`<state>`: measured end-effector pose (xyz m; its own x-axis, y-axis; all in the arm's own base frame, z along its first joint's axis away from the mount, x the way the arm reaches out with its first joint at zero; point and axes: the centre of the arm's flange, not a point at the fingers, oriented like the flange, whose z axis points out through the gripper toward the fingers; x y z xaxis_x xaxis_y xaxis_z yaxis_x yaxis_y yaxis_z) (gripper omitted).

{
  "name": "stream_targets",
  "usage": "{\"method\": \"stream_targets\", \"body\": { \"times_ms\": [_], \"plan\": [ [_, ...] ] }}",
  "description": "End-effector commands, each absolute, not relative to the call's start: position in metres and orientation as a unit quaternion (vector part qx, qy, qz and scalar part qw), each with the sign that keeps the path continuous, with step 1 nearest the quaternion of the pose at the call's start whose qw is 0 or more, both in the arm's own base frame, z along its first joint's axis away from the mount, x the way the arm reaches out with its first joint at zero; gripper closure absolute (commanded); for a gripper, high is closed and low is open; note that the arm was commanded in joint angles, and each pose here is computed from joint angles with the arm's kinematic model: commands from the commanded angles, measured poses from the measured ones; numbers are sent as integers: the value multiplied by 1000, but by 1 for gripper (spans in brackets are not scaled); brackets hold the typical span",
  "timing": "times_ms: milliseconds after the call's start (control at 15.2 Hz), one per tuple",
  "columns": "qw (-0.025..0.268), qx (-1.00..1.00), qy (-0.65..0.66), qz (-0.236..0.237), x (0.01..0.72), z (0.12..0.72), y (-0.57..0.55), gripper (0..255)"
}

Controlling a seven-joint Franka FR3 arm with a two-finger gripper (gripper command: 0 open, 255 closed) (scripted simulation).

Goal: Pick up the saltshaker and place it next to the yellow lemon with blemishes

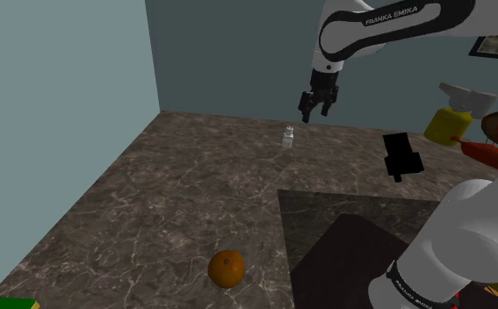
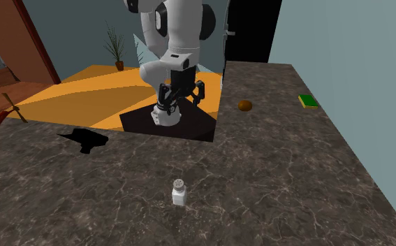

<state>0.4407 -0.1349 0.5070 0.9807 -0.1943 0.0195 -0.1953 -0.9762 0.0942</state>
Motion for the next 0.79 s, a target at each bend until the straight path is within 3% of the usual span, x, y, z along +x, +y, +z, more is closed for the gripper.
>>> {"method": "stream_targets", "body": {
  "times_ms": [0,726],
  "plan": [
    [49,994,-100,8,459,491,-148,0],
    [54,992,-113,24,558,421,-222,0]
  ]
}}
